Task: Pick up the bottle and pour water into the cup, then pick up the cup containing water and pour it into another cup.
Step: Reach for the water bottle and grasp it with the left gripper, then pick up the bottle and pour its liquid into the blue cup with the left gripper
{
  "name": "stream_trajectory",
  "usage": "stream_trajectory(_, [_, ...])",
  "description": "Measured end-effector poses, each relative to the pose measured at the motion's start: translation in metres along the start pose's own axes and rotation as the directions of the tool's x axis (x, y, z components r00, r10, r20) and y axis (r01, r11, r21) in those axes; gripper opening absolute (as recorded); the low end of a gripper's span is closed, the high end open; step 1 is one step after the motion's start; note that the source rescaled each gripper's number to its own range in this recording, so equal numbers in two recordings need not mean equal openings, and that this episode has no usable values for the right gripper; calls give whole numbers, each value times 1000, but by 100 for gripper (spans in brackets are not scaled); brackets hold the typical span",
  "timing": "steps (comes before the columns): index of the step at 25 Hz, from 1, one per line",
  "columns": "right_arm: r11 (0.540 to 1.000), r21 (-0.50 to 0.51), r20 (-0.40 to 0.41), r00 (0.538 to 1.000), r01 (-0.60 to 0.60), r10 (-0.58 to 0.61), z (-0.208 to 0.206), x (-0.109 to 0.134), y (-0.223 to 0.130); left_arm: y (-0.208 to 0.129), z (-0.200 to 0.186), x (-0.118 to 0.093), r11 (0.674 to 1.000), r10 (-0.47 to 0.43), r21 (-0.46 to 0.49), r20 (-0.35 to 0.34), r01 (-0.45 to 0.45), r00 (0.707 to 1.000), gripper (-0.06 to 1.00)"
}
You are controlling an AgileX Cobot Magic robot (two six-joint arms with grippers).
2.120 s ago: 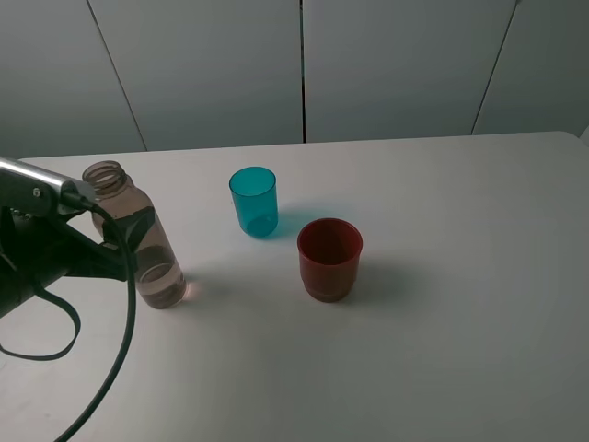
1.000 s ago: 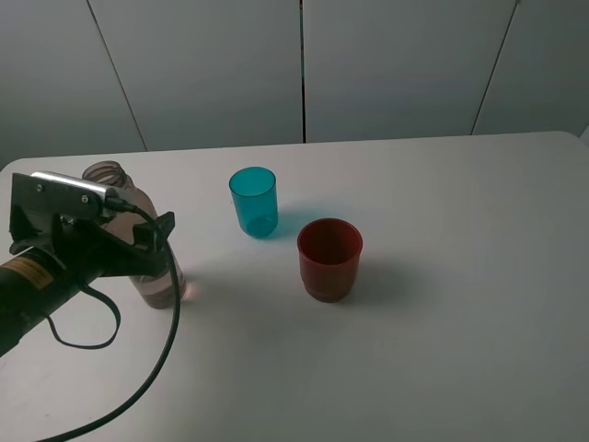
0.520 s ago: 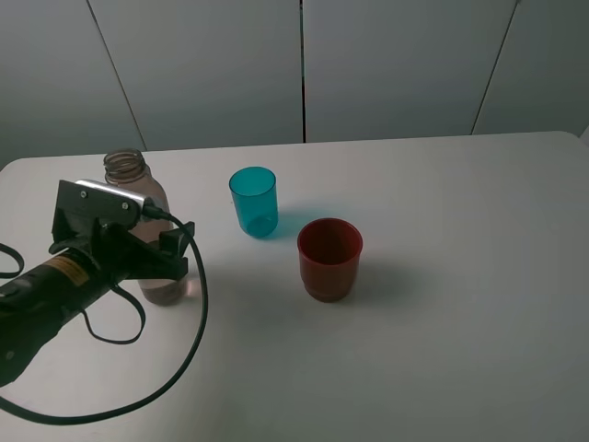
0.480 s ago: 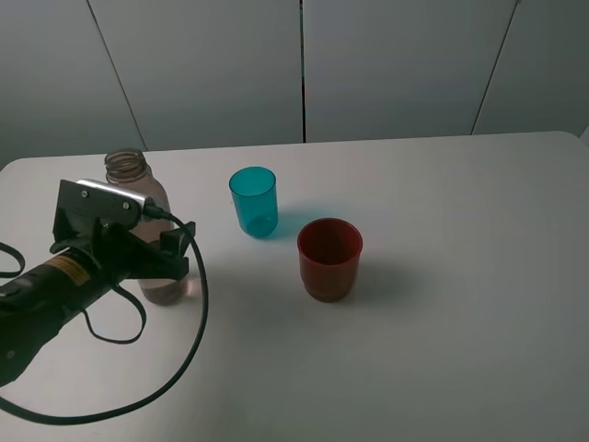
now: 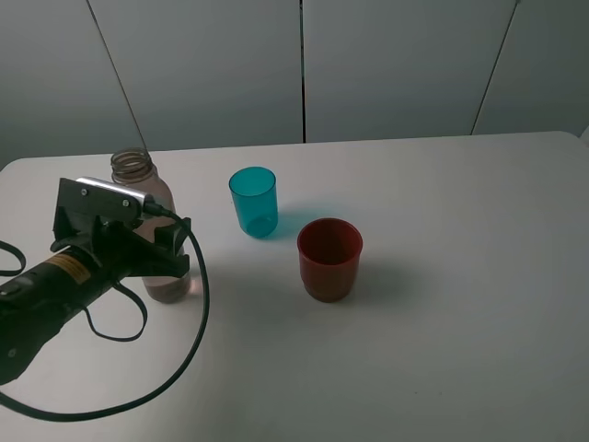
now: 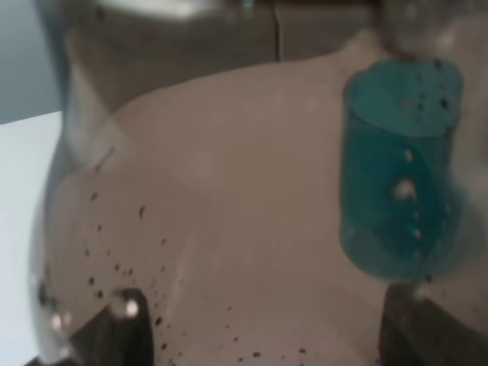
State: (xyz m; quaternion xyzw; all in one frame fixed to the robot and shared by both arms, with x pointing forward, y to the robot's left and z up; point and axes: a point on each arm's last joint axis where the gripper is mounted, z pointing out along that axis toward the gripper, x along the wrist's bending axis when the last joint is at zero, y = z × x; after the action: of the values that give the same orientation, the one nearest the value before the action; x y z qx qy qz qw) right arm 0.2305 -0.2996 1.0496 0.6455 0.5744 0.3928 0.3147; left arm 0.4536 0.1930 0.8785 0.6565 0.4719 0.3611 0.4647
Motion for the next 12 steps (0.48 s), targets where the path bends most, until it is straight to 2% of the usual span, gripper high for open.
stream_trajectory(12, [1000, 0, 0, 1000, 0, 0, 0, 0, 0, 0, 0, 1, 1000, -26, -1, -14, 26, 1000, 2])
